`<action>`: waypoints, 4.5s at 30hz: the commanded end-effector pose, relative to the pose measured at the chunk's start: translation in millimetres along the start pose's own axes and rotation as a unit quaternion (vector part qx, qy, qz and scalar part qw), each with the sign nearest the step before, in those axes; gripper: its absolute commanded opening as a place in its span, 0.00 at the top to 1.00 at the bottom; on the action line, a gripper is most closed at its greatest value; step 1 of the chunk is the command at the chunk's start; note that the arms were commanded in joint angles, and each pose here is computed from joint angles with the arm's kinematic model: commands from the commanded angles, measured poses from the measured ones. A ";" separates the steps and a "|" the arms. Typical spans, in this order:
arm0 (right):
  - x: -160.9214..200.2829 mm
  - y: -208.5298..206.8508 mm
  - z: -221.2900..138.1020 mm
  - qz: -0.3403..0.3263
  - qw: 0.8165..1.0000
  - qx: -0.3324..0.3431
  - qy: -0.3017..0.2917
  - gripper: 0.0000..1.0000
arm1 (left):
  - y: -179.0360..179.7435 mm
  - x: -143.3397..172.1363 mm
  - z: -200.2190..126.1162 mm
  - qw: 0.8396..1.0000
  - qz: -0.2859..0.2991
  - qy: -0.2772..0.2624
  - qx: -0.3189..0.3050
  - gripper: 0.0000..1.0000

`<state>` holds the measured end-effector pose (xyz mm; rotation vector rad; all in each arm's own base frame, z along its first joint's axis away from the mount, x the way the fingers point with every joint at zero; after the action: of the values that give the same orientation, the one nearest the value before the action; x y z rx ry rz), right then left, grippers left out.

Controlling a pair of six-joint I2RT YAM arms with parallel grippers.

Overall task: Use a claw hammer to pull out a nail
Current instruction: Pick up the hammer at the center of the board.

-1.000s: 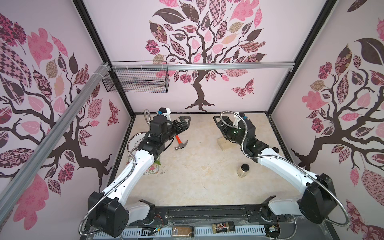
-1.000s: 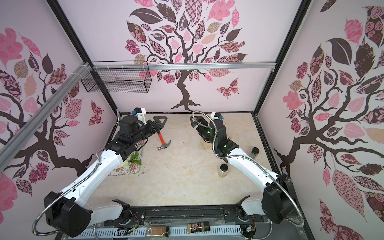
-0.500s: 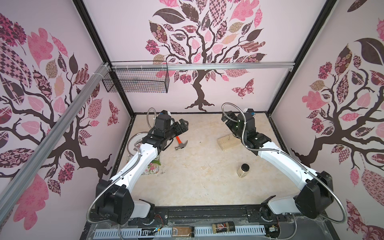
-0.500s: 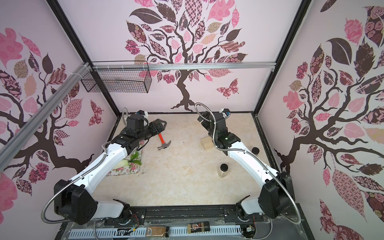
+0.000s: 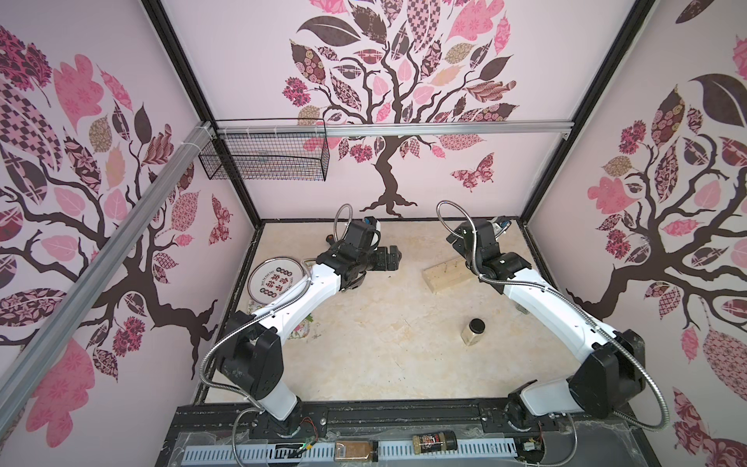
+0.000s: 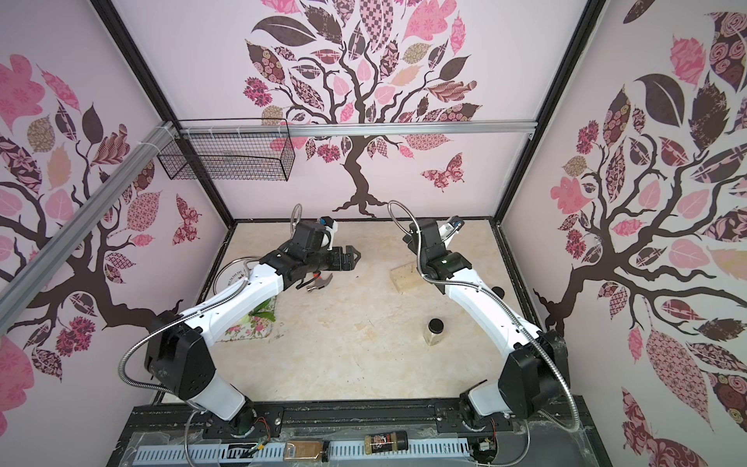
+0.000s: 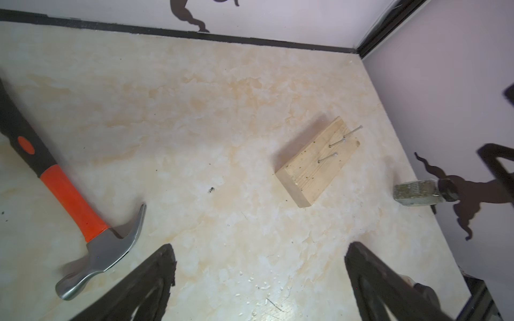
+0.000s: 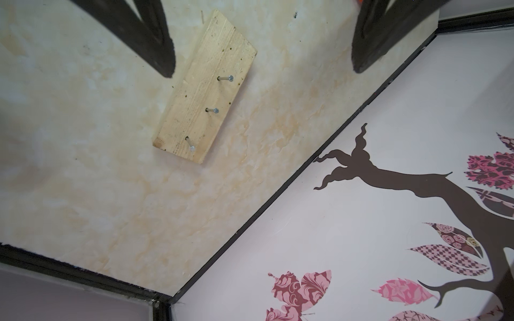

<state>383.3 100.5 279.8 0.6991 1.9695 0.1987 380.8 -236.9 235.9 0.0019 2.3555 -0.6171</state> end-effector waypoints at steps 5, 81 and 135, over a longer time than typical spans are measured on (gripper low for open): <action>-17.8 -14.7 -4.5 -0.015 1.000 0.016 -0.019 0.00 | 45.9 -17.6 4.2 0.985 -0.020 -0.032 -0.168 0.02; 23.7 38.1 13.5 0.028 0.982 -0.166 0.090 0.00 | 83.3 -7.2 63.1 0.993 -0.084 0.074 -0.044 0.98; 113.5 115.1 -39.7 -0.064 0.898 -0.383 0.208 0.78 | -59.0 63.1 -72.0 0.968 0.047 0.111 0.221 0.98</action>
<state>354.1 279.8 241.5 -0.0414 2.1639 1.1293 287.6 -264.3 239.3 0.3674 2.4658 -1.0951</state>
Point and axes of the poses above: each gripper's point midway between its finger pads, its own z axis out along the fingers, its own y axis along the line the jaws close on, x = y × z, the point moved 4 cm from there along -z, back along the fingers, and after that the axes turned 8 degrees about -z, right-handed, at the moved point
